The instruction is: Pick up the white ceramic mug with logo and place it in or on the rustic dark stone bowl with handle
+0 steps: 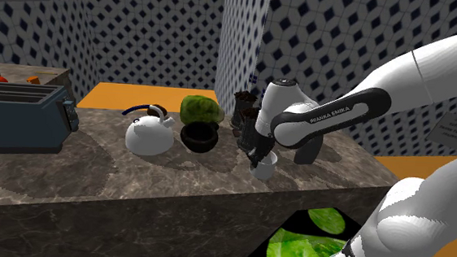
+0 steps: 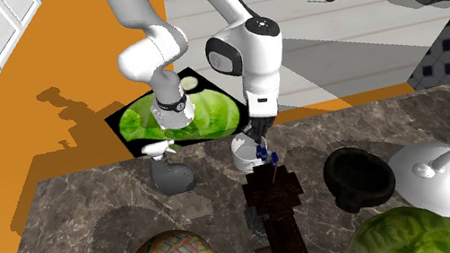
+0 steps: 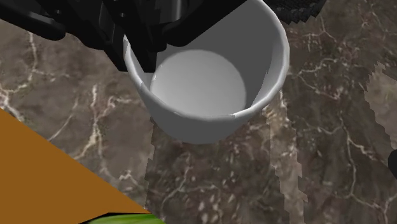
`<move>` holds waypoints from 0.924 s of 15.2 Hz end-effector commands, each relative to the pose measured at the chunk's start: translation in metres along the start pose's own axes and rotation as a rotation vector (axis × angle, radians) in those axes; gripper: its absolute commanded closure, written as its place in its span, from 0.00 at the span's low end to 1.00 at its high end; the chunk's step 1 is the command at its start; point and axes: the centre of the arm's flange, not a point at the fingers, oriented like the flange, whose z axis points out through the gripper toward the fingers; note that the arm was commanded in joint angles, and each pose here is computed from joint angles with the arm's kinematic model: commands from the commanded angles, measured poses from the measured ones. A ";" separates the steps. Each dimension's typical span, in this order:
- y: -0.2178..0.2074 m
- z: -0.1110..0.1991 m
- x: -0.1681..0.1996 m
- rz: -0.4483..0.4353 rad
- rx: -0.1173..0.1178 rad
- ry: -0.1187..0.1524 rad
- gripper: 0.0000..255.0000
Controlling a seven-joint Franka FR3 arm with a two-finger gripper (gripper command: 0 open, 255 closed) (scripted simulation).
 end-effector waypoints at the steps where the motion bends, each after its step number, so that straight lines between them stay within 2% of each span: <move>1: 0.000 0.000 0.000 0.000 0.000 0.000 1.00; 14: 0.005 -0.068 0.006 0.000 0.000 0.000 1.00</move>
